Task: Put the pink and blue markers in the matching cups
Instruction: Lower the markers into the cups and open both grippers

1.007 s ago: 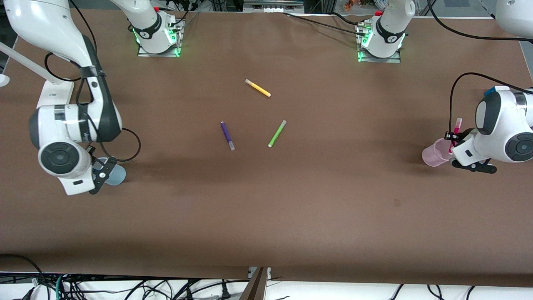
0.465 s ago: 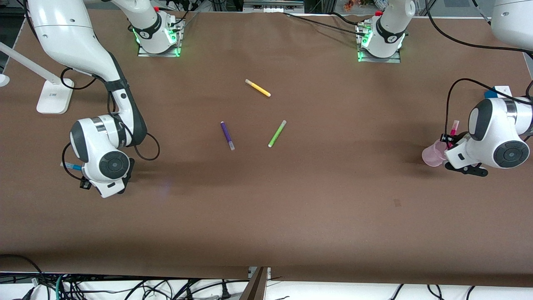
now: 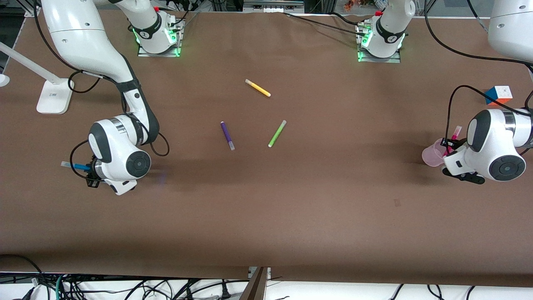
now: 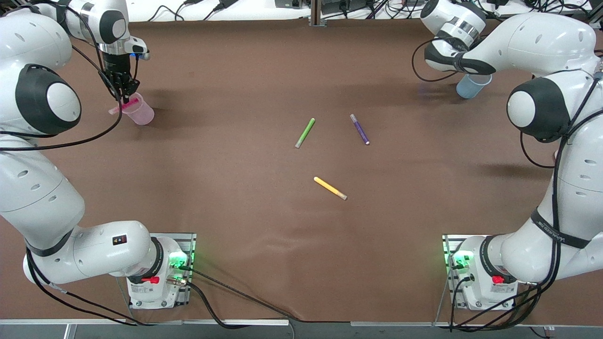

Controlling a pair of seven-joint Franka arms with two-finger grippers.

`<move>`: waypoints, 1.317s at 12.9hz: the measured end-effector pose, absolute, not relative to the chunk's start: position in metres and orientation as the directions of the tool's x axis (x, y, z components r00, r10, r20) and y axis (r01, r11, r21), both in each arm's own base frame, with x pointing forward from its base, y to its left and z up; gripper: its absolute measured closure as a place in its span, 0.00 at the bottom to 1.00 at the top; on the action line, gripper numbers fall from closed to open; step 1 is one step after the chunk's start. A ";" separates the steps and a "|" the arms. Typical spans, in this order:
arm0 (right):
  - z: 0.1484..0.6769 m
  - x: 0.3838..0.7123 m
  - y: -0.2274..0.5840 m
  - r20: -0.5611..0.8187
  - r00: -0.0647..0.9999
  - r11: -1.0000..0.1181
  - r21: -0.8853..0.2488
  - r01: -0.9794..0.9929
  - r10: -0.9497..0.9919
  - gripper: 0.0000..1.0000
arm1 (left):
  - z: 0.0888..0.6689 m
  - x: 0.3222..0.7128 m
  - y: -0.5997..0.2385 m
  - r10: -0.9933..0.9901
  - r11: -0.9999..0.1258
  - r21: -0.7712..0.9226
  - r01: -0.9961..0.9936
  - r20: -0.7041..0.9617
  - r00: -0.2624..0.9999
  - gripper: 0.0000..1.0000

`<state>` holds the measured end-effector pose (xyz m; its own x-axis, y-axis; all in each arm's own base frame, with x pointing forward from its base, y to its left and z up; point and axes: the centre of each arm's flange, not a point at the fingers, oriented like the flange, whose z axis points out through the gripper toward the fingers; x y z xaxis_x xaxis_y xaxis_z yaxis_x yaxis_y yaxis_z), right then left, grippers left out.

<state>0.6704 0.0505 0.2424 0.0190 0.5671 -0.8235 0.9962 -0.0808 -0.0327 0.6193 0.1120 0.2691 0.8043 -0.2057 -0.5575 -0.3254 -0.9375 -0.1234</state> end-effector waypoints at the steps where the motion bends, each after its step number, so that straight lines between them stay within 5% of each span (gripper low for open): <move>1: 0.238 0.669 0.048 -0.835 0.004 -0.069 -0.041 0.997 0.550 0.83 | 0.269 0.621 0.111 -0.211 -0.936 -0.122 -0.331 -0.559 0.802 0.50; 6: 0.229 0.662 0.054 -0.872 -0.047 -0.026 -0.067 0.997 0.487 0.83 | 0.295 0.633 0.111 -0.201 -0.941 -0.129 -0.314 -0.532 0.823 0.00; 13: 0.204 0.652 0.072 -0.896 -0.066 -0.005 -0.076 0.997 0.440 0.83 | 0.453 0.665 0.047 -0.086 -0.994 0.084 -0.070 -0.204 0.975 0.00; 17: 0.205 0.654 0.069 -0.902 -0.066 -0.001 -0.073 0.997 0.427 0.78 | 0.544 0.650 0.021 -0.077 -0.992 0.101 -0.071 -0.063 0.995 0.00</move>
